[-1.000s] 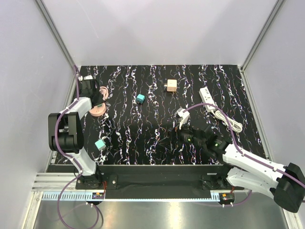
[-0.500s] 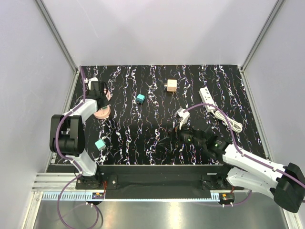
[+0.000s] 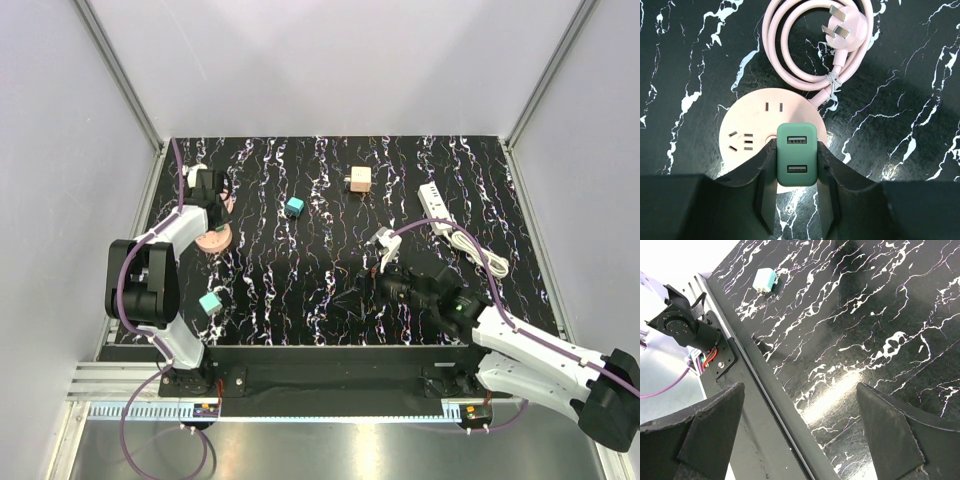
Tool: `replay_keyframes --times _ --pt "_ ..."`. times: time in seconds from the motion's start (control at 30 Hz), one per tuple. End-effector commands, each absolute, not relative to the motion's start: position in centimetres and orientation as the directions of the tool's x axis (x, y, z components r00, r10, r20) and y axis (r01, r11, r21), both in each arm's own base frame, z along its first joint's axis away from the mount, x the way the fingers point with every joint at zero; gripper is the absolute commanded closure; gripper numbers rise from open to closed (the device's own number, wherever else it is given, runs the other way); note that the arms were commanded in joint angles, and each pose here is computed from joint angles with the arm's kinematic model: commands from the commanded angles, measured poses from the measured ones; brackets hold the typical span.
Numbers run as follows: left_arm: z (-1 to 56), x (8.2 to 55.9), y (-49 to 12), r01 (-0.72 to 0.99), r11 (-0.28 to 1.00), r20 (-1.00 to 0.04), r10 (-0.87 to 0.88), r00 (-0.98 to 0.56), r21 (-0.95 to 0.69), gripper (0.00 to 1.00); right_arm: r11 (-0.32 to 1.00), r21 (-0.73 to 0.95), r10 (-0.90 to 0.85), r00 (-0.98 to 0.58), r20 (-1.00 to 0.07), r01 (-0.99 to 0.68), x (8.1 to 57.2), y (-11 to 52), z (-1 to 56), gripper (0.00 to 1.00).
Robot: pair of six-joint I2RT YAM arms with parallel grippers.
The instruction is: Insert the plug
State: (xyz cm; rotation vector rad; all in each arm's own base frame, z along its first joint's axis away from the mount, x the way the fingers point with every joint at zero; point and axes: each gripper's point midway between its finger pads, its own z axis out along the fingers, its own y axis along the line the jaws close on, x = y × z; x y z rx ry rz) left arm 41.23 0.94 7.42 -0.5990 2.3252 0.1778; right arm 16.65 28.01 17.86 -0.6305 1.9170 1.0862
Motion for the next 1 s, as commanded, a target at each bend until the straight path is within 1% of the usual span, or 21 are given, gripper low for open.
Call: replay_keyframes --times 0.0,0.47,0.73,0.87,0.97 --pt "8.5 41.2 1.2 -0.472 0.882 -0.683 -0.357 -0.637 -0.021 1.0 0.477 0.453 0.001 -0.514 -0.858 -0.754 16.5 28.2 19.0 0.0" --pt "9.9 41.8 0.6 -0.37 0.929 -0.694 -0.269 -0.668 -0.003 1.0 0.475 0.455 -0.008 -0.521 -0.853 -0.753 16.6 28.4 18.6 0.0" --pt "11.1 41.5 1.3 -0.377 0.926 -0.721 -0.26 -0.642 0.001 1.0 0.474 0.458 -0.016 -0.528 -0.849 -0.752 16.5 28.6 18.3 0.0" --pt "11.6 41.6 1.8 -0.367 0.926 -0.727 -0.313 -0.611 -0.091 1.0 0.473 0.458 -0.015 -0.527 -0.85 -0.753 16.5 28.6 18.4 0.0" --pt "12.1 41.8 1.4 -0.323 0.937 -0.732 -0.314 -0.605 -0.135 1.0 0.472 0.458 -0.016 -0.527 -0.85 -0.753 16.5 28.6 18.4 0.0"
